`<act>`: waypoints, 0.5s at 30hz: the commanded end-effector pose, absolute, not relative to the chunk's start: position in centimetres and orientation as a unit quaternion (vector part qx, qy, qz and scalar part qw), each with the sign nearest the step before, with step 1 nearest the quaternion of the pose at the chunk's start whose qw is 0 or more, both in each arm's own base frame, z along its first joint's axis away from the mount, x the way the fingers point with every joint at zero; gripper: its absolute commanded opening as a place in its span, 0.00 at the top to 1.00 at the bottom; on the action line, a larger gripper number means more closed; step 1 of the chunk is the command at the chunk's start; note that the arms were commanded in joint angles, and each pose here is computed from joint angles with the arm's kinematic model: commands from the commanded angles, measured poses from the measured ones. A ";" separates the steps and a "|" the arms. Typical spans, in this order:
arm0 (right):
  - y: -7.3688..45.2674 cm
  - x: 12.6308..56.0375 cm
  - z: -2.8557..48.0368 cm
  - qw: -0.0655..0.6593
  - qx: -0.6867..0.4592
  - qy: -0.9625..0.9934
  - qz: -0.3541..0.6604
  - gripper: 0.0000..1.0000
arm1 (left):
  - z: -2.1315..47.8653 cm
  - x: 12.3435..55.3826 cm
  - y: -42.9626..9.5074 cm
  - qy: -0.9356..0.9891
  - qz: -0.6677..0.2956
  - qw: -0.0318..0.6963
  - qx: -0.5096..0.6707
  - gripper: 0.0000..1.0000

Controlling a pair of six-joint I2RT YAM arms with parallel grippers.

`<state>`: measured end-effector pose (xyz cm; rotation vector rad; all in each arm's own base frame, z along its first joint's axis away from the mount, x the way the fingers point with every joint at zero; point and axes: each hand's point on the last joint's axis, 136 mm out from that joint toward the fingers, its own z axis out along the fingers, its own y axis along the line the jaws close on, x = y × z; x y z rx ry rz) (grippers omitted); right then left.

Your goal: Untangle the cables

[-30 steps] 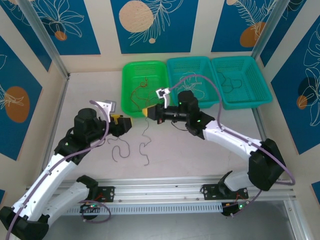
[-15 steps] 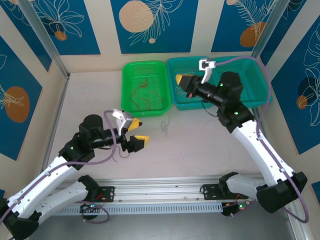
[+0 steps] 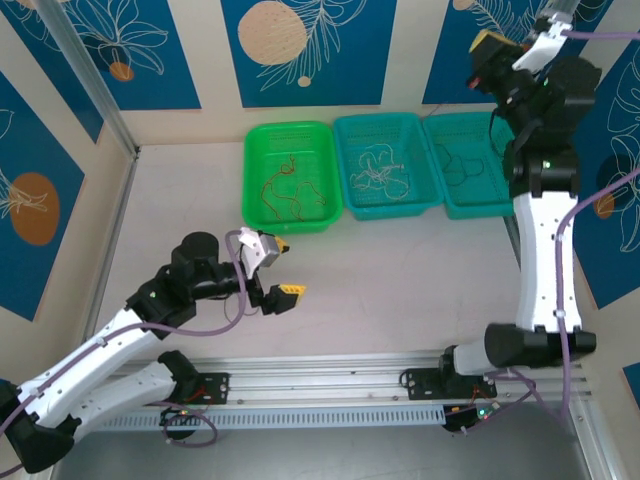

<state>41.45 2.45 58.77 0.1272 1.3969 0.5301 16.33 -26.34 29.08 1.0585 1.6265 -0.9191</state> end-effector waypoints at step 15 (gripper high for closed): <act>-7.3 51.5 47.4 0.661 0.176 0.721 0.112 1.00 | 25.0 17.7 -26.1 0.680 -0.307 0.476 0.466 0.00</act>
